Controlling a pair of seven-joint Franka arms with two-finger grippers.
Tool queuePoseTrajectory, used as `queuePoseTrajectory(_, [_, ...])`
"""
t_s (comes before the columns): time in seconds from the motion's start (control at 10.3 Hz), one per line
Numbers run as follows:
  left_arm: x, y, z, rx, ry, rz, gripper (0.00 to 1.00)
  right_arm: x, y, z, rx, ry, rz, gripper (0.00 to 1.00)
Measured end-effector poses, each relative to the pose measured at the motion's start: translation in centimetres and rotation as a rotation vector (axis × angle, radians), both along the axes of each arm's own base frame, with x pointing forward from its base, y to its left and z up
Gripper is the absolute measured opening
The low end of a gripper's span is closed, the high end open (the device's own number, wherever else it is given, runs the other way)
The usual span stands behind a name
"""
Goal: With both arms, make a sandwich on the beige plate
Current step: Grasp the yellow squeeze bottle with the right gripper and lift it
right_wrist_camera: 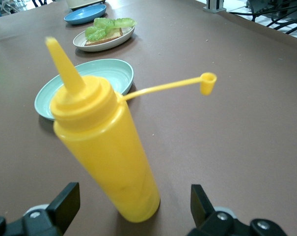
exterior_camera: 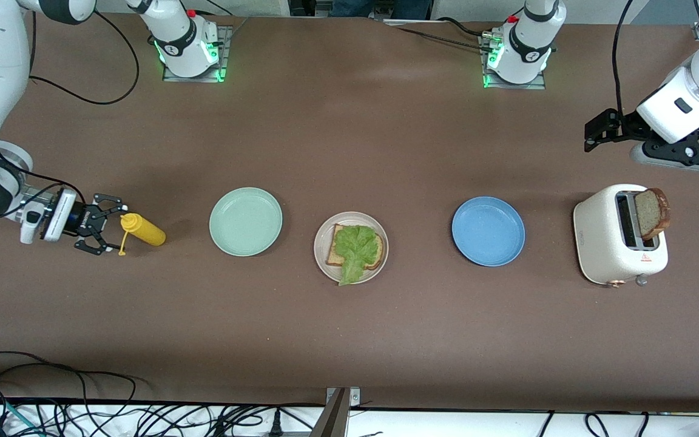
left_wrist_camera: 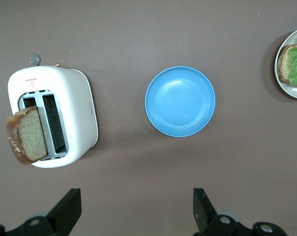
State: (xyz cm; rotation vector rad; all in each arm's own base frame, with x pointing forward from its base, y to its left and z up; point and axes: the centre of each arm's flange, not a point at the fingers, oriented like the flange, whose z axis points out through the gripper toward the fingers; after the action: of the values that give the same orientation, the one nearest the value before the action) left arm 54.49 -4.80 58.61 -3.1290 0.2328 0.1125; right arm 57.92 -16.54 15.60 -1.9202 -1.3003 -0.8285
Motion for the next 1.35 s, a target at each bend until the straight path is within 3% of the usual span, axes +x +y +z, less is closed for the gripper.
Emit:
queuePoseTrajectory(0.48, [0.0, 0.0, 0.0, 0.000, 0.000, 0.000, 1.00, 0.7, 3.0, -1.9, 0.066, -0.018, -0.017, 0.97])
queuePoseTrajectory(0.87, [0.0, 0.0, 0.0, 0.000, 0.000, 0.000, 1.00, 1.7, 5.3, -2.1, 0.054, -0.031, -0.003, 0.41])
queuePoseTrajectory(1.35, [0.0, 0.0, 0.0, 0.000, 0.000, 0.000, 1.00, 8.6, 17.3, 3.2, -0.134, -0.053, -0.008, 0.27])
